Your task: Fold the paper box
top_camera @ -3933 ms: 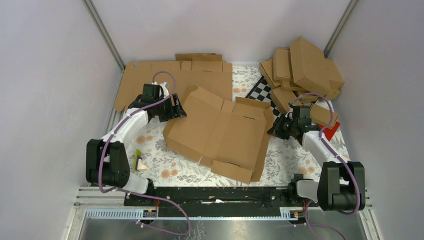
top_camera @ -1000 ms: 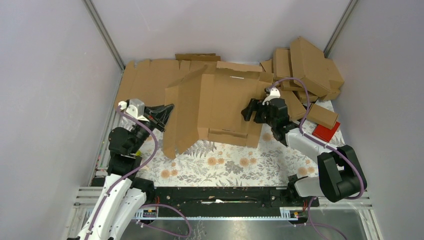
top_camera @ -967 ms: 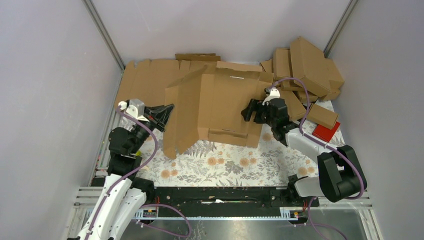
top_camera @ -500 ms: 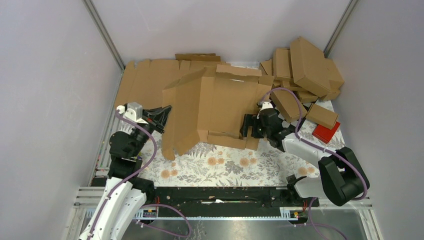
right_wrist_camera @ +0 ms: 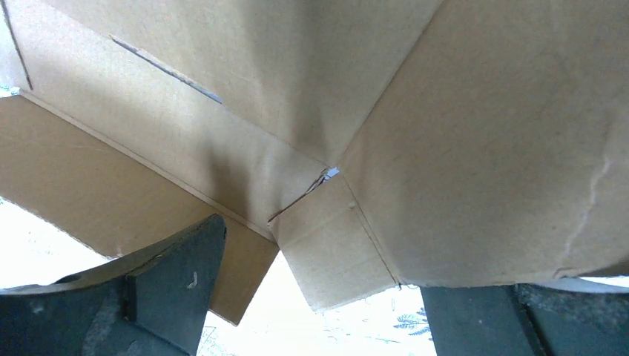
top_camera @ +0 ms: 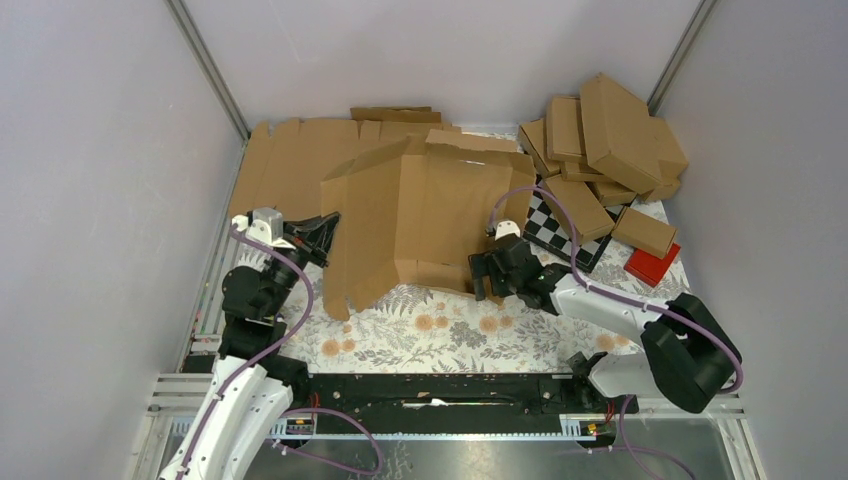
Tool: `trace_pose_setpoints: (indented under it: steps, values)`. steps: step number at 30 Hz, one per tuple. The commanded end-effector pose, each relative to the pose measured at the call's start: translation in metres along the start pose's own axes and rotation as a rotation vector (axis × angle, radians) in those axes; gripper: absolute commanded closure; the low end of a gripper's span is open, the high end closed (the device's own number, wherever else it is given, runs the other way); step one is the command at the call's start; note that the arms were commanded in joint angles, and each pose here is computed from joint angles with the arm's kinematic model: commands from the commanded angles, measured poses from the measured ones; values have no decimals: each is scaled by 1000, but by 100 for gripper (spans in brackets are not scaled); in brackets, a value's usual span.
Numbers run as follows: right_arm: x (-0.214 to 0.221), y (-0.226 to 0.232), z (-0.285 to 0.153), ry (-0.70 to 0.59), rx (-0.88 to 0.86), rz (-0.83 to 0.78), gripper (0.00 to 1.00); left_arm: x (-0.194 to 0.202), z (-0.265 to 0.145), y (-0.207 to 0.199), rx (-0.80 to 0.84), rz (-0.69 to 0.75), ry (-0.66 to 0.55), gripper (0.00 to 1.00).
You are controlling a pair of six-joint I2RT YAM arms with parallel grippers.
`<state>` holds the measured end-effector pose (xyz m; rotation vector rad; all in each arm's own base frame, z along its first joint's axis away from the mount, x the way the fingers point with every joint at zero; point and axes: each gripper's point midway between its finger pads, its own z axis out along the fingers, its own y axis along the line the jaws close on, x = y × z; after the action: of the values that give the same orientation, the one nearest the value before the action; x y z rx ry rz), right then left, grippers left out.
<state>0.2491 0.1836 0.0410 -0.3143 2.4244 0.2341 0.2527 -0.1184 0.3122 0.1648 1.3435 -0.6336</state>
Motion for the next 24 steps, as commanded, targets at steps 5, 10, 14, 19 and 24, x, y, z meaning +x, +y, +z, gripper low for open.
trace_pose_setpoints:
  steps: [5, 10, 14, 19, 24]
  values:
    - [-16, 15, -17, -57, -79, -101, 0, -24, 0, 2, -24, -5, -120, 100]
    - [-9, 16, -7, 26, -16, -160, 0, -30, 0, -1, -18, -61, -153, 100]
    - [-6, 25, 1, 55, -13, -196, 0, -34, 2, -7, 12, -133, -171, 100]
    - [-13, 30, 3, 36, 7, -235, 0, -39, 4, -10, 16, -169, -178, 100]
    - [-22, 27, 2, -5, 20, -260, 0, -54, 10, -5, -39, -245, -180, 100]
